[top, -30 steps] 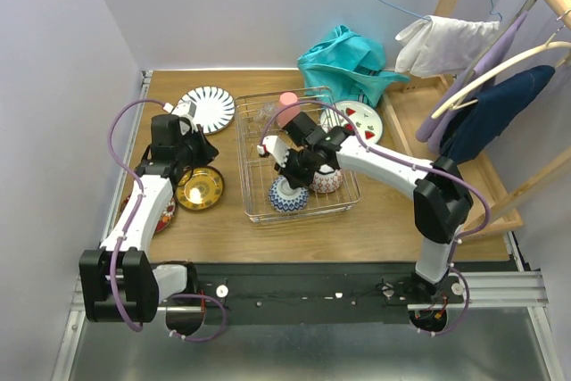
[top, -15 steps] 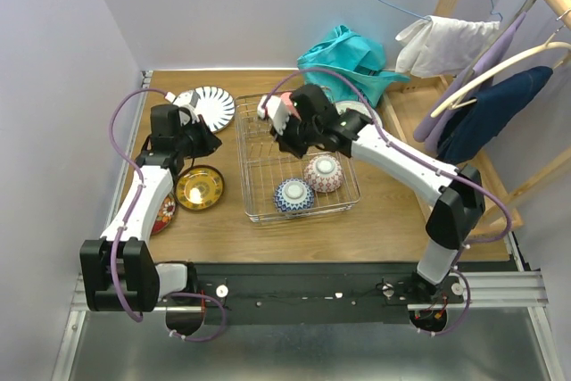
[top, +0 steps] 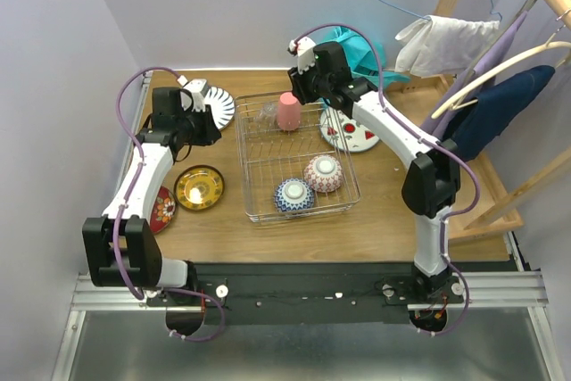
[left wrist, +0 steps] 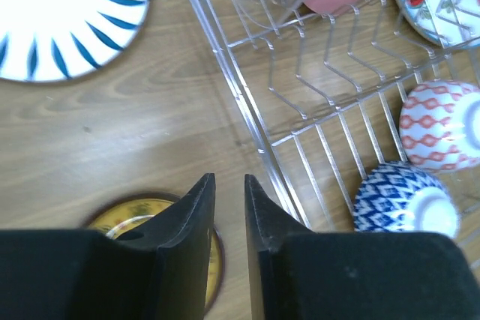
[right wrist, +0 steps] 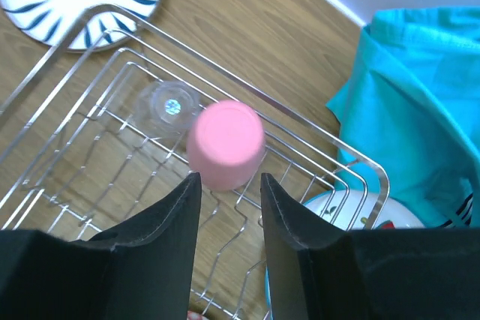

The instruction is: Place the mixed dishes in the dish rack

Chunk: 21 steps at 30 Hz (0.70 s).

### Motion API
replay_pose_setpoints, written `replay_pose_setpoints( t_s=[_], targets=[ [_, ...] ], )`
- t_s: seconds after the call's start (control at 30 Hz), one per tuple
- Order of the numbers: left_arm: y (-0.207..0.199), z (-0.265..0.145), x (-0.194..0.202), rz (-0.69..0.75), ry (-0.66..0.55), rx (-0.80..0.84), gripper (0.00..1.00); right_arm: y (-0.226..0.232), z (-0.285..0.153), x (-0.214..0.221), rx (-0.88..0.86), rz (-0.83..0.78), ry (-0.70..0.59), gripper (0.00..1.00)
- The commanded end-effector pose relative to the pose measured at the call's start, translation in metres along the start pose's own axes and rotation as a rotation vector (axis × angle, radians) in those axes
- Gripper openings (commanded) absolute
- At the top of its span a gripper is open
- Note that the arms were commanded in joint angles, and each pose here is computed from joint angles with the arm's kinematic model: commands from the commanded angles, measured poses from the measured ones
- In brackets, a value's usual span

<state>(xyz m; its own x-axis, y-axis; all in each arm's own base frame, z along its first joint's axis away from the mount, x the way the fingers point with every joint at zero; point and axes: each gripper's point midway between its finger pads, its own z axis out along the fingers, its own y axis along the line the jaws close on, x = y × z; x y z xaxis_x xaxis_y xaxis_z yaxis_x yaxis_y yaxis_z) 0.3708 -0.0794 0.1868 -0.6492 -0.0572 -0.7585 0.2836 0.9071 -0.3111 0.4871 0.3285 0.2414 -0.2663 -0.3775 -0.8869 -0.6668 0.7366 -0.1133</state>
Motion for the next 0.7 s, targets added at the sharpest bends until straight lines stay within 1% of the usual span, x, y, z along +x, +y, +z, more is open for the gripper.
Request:
replay_pose_setpoints(
  t_s=[0.0, 0.03, 0.07, 0.1, 0.17, 0.2, 0.23, 0.3, 0.37, 0.47, 0.5, 0.6, 0.63, 0.67],
  targets=[
    [0.04, -0.002, 0.002, 0.194, 0.078, -0.12, 0.4, -0.006, 0.007, -0.003, -0.004, 0.034, -0.051, 0.47],
    [0.048, -0.001, 0.004, 0.21, 0.097, -0.148, 0.42, -0.008, 0.003, -0.013, -0.004, 0.031, -0.092, 0.48],
    [0.056, -0.001, 0.008, 0.244, 0.126, -0.169, 0.47, -0.008, 0.002, -0.011, -0.01, 0.032, -0.097, 0.49],
    [0.067, 0.003, 0.011, 0.246, 0.15, -0.19, 0.49, -0.005, 0.002, -0.007, -0.03, 0.029, -0.096, 0.51],
    [0.084, 0.006, 0.013, 0.261, 0.174, -0.233, 0.52, -0.005, -0.006, -0.015, -0.047, 0.026, -0.128, 0.53],
    [0.094, 0.01, 0.015, 0.28, 0.199, -0.244, 0.54, -0.004, -0.01, -0.018, -0.069, 0.024, -0.146, 0.55],
    [0.102, 0.01, 0.016, 0.289, 0.21, -0.256, 0.54, -0.001, -0.01, -0.012, -0.082, 0.021, -0.145, 0.57],
    [0.111, 0.013, 0.022, 0.324, 0.254, -0.247, 0.54, 0.009, -0.022, -0.017, -0.137, -0.016, -0.168, 0.59],
    [0.115, 0.012, 0.031, 0.31, 0.294, -0.238, 0.54, 0.014, -0.027, -0.011, -0.158, -0.007, -0.155, 0.61],
    [0.113, 0.017, 0.038, 0.262, 0.338, -0.173, 0.56, 0.014, -0.034, -0.004, -0.147, 0.027, -0.129, 0.62],
    [0.114, 0.021, 0.032, 0.249, 0.339, -0.154, 0.56, 0.012, -0.036, -0.002, -0.128, 0.042, -0.118, 0.63],
    [0.111, 0.025, 0.035, 0.189, 0.361, -0.111, 0.56, 0.006, -0.04, 0.012, -0.08, 0.067, -0.052, 0.65],
    [0.111, 0.026, 0.036, 0.186, 0.363, -0.098, 0.56, 0.008, -0.047, 0.017, -0.092, 0.059, -0.024, 0.65],
    [0.11, 0.028, 0.036, 0.219, 0.356, -0.074, 0.56, 0.011, -0.052, 0.02, -0.105, 0.045, -0.013, 0.65]
  ],
)
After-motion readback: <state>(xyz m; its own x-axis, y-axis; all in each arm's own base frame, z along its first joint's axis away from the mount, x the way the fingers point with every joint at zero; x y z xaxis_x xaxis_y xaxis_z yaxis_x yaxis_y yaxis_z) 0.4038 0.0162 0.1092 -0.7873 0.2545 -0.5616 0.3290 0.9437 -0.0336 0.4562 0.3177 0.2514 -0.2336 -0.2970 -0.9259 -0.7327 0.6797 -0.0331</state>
